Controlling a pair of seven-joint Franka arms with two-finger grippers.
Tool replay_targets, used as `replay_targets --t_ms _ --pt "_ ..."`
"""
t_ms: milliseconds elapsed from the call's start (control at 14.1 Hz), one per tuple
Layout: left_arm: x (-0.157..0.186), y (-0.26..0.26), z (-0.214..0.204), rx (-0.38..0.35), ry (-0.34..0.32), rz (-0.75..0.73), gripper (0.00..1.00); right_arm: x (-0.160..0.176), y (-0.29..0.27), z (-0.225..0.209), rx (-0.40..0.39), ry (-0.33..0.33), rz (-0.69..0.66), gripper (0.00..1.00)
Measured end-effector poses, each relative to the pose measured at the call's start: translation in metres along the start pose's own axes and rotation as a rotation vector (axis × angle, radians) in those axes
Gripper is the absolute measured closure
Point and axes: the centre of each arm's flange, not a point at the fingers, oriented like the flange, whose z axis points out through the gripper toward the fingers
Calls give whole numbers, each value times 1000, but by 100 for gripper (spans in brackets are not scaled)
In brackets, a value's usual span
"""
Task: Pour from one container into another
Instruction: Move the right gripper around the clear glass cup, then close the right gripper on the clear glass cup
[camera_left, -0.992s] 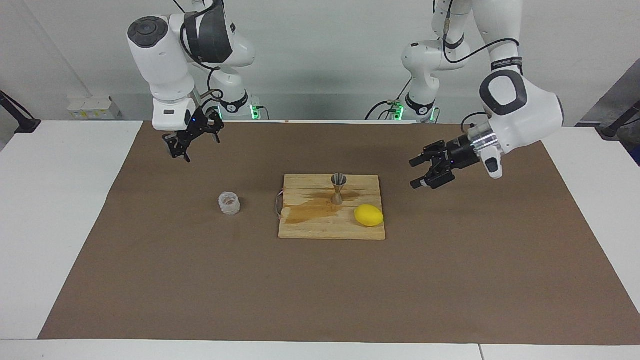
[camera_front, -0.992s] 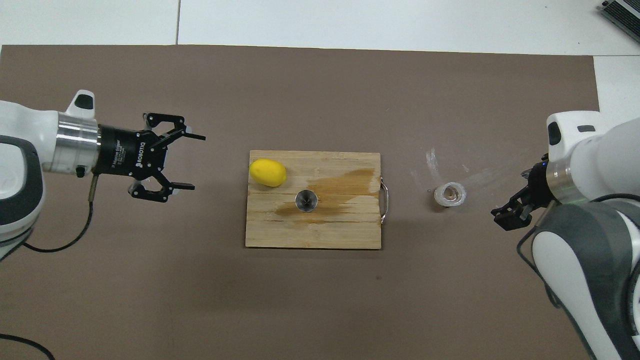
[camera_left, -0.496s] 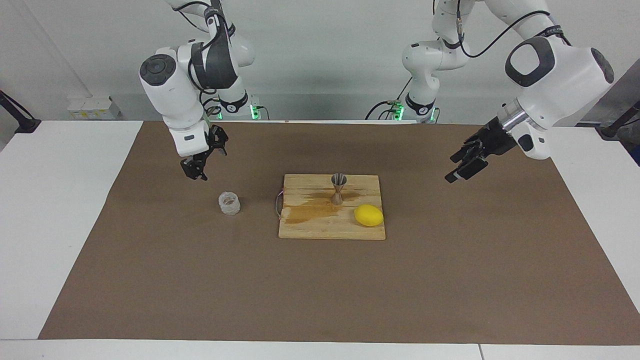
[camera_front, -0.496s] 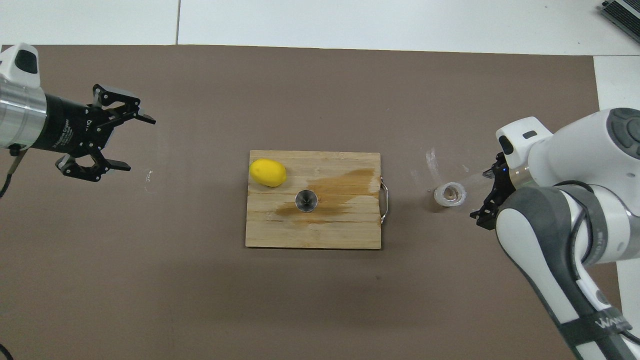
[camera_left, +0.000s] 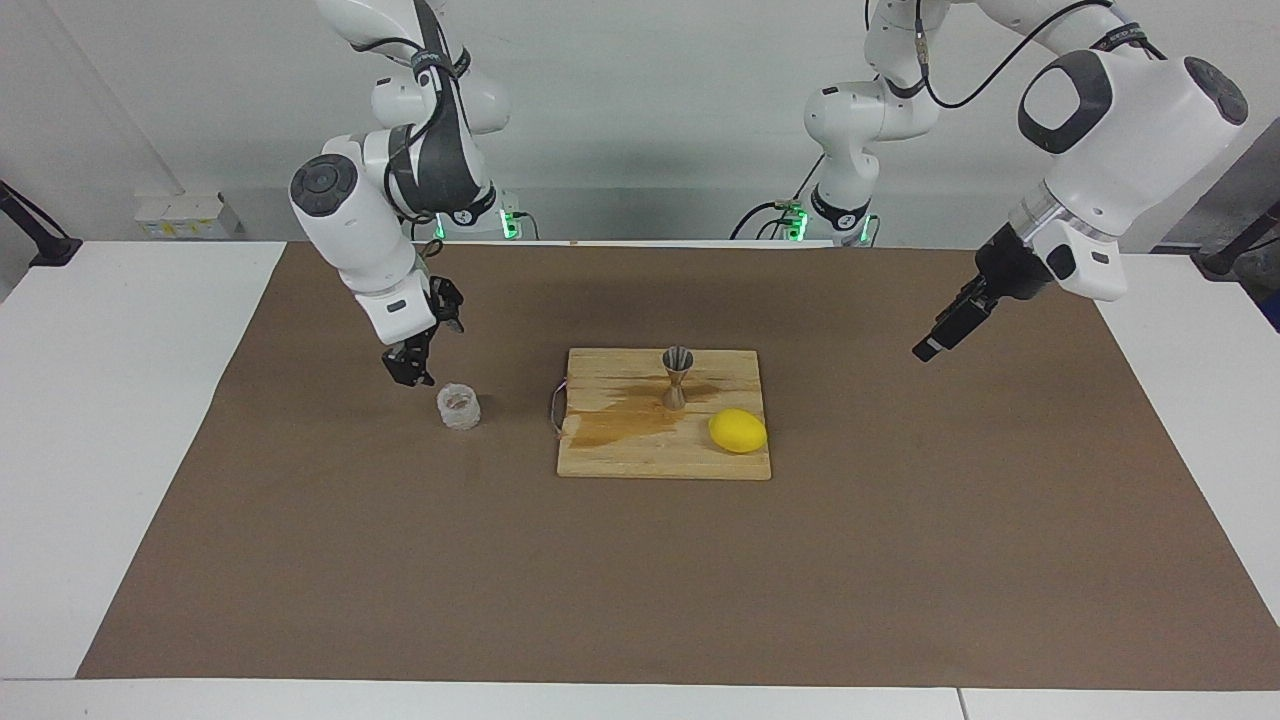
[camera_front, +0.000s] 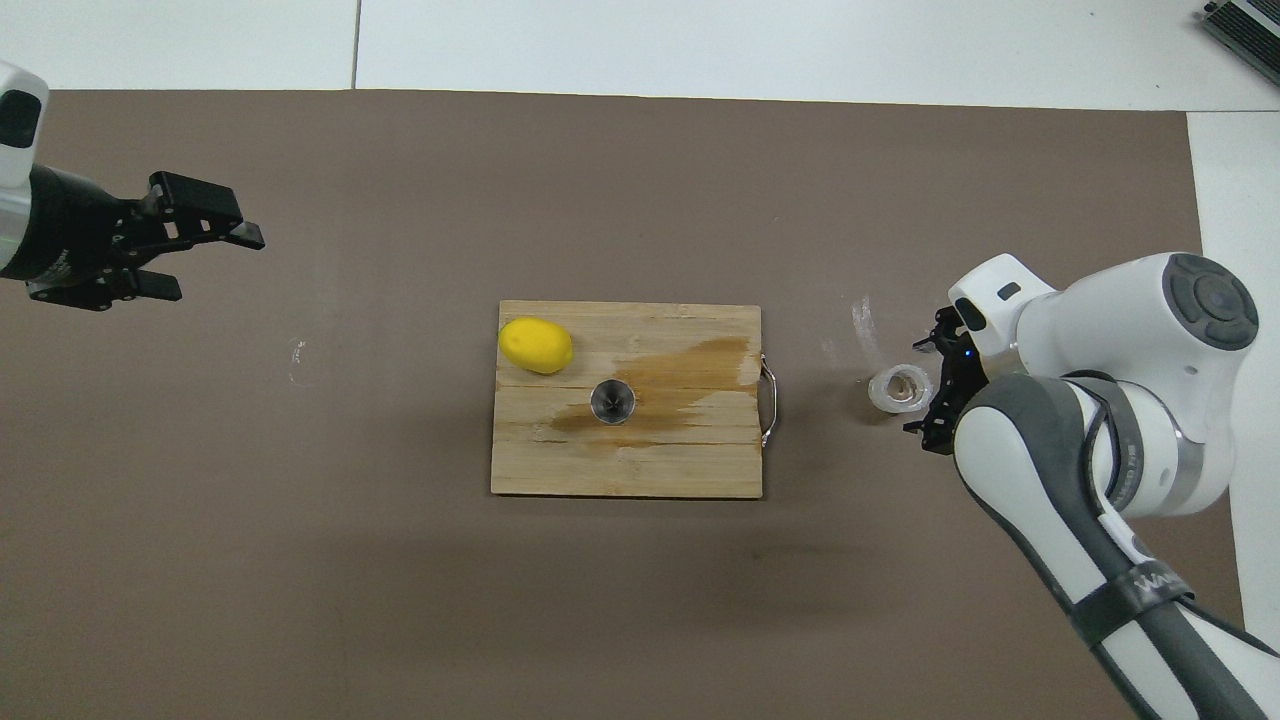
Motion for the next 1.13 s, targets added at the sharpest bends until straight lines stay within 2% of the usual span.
replay_targets --t_ms 213,425,638,850,992,1133 --pt "4 -7 -15 111 41 219 0 -15 4 18 7 55 -68 0" --pt "-7 7 -21 200 16 366 0 -35 7 32 18 82 -79 0" --pt "-25 14 -27 226 -49 431 0 -47 3 42 9 153 -77 0" --pt "-39 21 -33 235 -80 462 0 -60 1 55 10 202 -83 0" --pt "-45 24 -39 265 -75 466 0 -66 3 63 0 236 -74 0" --pt "-46 25 -43 267 -33 463 0 -69 5 75 -6 277 -84 0"
